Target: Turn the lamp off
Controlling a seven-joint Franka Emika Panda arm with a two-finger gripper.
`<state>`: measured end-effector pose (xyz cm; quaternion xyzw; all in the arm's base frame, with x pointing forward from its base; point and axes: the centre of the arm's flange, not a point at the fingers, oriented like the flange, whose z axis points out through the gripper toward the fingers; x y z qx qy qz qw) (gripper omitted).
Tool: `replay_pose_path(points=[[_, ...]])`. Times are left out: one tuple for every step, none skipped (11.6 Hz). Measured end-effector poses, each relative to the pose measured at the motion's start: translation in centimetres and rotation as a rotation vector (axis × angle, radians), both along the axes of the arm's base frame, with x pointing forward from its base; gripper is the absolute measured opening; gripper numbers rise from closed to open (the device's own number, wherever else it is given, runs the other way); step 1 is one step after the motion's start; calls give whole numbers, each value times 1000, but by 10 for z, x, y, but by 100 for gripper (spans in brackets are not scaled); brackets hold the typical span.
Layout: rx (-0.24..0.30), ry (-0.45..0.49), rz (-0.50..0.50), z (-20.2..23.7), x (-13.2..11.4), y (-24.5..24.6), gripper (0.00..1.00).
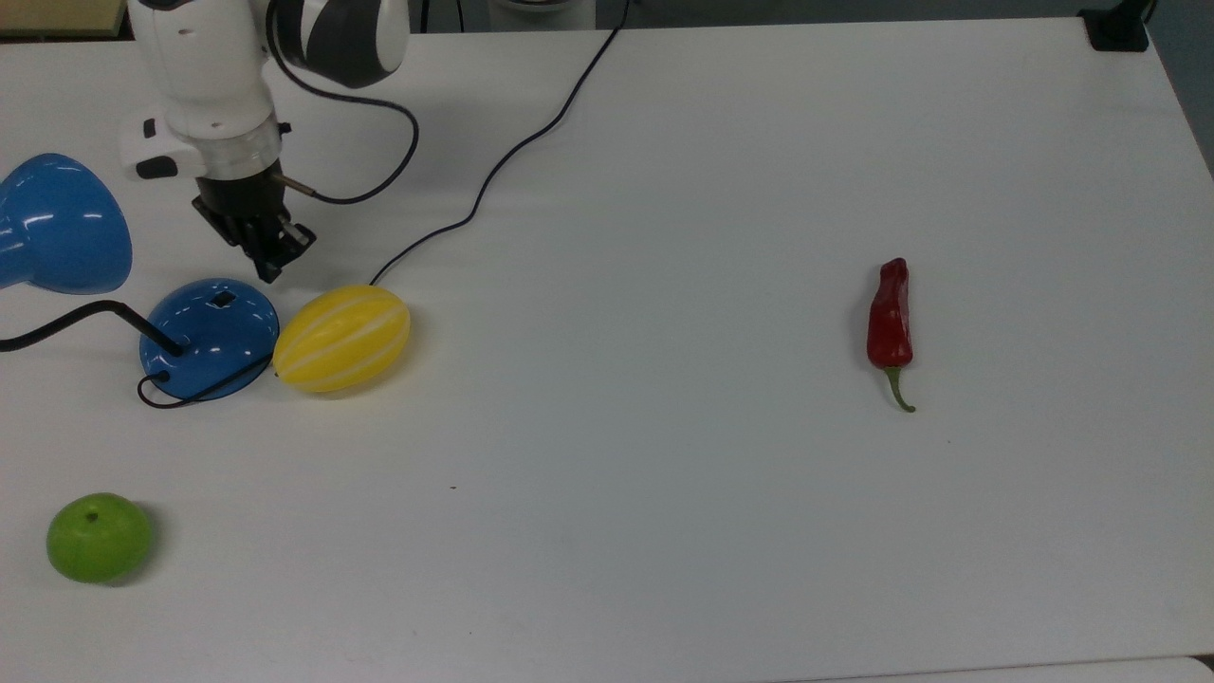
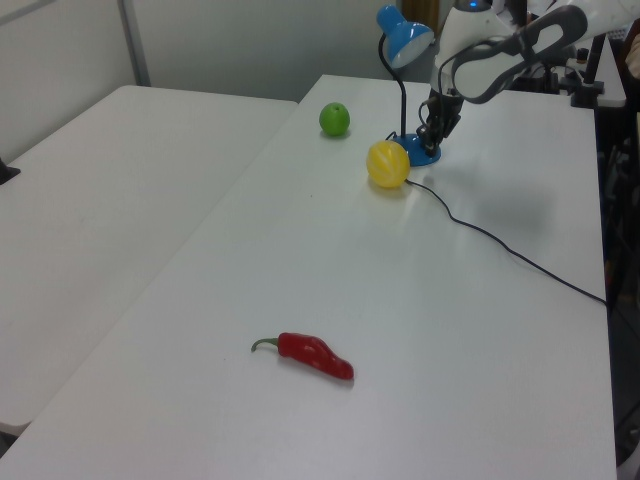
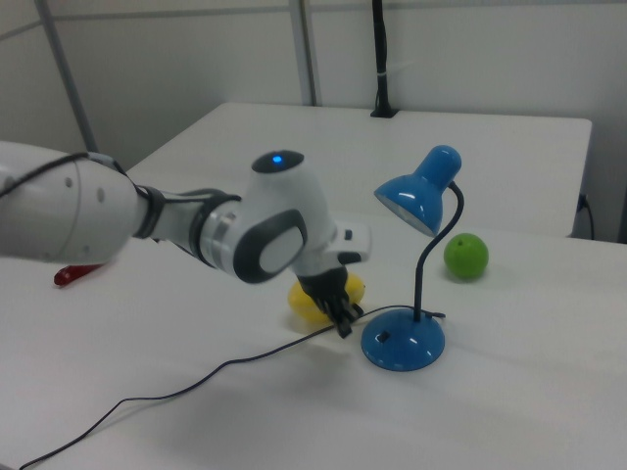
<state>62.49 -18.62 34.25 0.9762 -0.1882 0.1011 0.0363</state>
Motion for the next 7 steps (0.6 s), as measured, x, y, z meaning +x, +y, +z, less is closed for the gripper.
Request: replay_pose_path(points=[[4,19,17,10,0,13,1],[9,46,46,26,0,34,1],[11,69,80,42,-2,59,1],[9,92,121,57,-4,86,1],[-1,115,171,72,-7,117,1],[-8,136,220,89,-12,148,1],[-12,160,268,107,-18,180,1]])
